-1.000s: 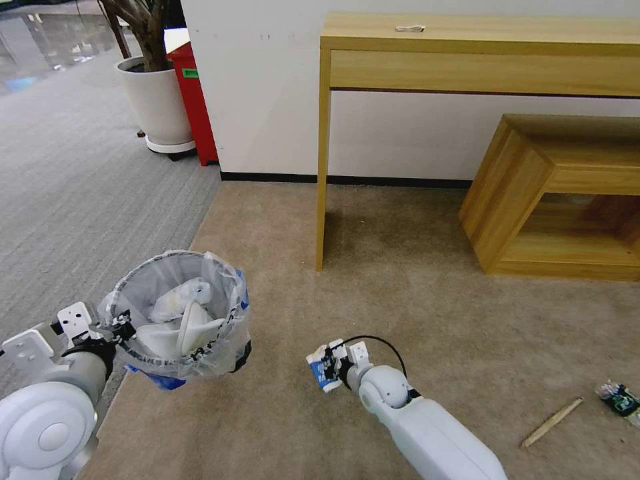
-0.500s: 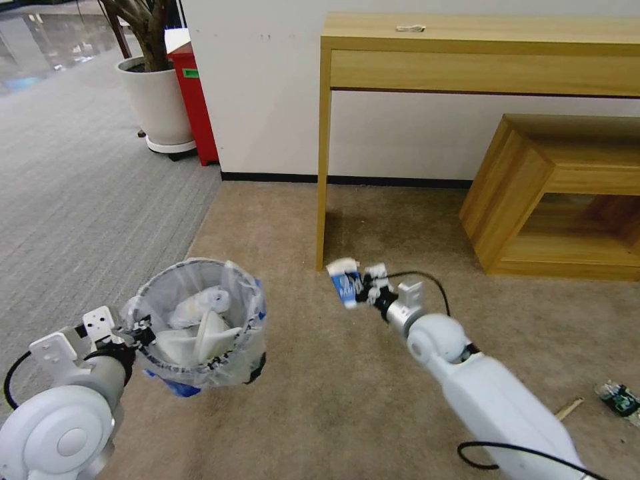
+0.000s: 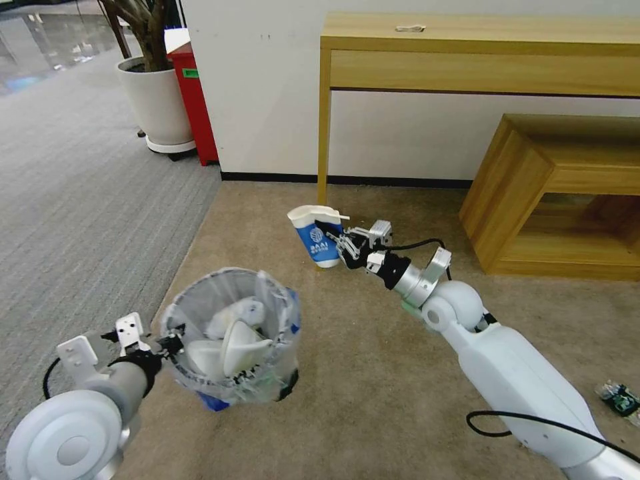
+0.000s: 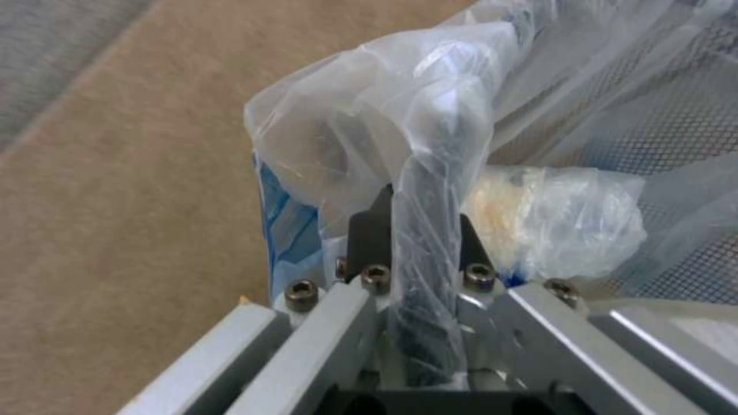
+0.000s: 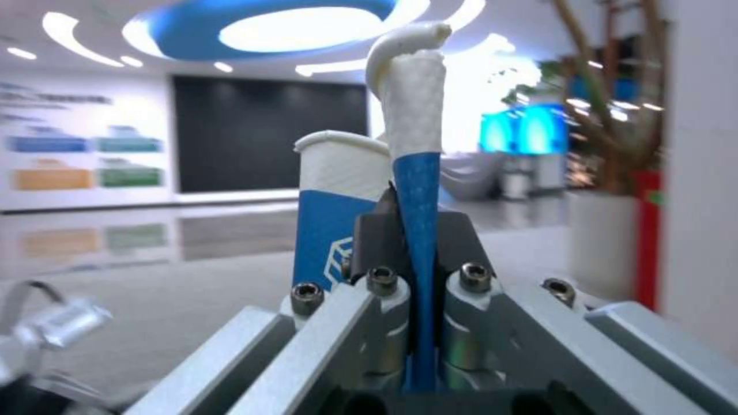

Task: Pick up the trash bin and place the garbage on the floor into it.

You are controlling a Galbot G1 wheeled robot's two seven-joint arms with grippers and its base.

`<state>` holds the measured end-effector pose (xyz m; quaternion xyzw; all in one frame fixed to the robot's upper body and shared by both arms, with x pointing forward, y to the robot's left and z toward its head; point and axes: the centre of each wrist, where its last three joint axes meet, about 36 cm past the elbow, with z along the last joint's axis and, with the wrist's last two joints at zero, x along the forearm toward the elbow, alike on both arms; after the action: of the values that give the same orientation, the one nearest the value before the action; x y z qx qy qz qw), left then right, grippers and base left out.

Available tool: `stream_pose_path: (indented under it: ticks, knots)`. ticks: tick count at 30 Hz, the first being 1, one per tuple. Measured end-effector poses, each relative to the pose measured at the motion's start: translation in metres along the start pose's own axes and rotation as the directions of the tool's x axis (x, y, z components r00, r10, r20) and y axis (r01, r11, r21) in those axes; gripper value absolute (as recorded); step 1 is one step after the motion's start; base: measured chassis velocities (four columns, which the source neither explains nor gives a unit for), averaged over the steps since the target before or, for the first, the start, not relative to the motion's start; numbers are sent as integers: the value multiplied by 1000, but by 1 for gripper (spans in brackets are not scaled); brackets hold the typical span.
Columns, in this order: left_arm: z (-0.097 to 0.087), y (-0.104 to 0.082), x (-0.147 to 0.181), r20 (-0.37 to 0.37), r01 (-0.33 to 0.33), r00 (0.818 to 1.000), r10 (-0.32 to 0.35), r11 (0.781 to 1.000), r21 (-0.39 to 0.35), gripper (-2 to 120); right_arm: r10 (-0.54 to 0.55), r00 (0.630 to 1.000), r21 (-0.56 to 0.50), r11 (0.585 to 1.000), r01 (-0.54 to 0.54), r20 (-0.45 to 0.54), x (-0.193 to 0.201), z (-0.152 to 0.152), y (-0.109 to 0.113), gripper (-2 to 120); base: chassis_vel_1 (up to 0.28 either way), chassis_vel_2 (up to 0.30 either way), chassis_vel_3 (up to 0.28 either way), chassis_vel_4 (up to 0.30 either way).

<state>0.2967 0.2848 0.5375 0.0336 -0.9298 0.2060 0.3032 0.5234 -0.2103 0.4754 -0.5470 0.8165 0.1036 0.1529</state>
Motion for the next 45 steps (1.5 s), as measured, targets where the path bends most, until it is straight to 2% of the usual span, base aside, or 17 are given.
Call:
stream_pose_path:
  ticks: [7, 14, 21, 23, 27, 35, 45]
  knots:
    - [5, -8, -5, -39, -58, 998, 58, 998, -11, 1, -137, 989, -35, 990, 139, 54, -19, 15, -3, 0, 0, 0, 0, 0]
    - [11, -11, -11, -63, -72, 995, 71, 997, -3, 1, -231, 968, -72, 968, 239, 95, -51, 37, 5, 0, 0, 0, 0, 0]
    - [12, -11, -11, -65, -76, 995, 76, 997, 0, 1, -256, 963, -91, 960, 263, 87, -63, 53, 13, 0, 0, 0, 0, 0]
    - [11, -12, -11, -61, -77, 995, 77, 997, 1, 1, -270, 961, -103, 956, 275, 64, -76, 76, 18, 0, 0, 0, 0, 0]
    - [10, -11, -11, -57, -77, 995, 77, 997, 1, 1, -293, 955, -110, 949, 297, 50, -81, 87, 22, 0, 0, 0, 0, 0]
    - [8, -10, -11, -52, -80, 995, 80, 997, 4, 1, -327, 944, -107, 938, 329, 40, -83, 91, 23, 0, 0, 0, 0, 0]
    - [9, -11, -9, -52, -84, 995, 84, 996, 2, 1, -310, 950, -93, 946, 311, 27, -76, 92, 18, 0, 0, 0, 0, 0]
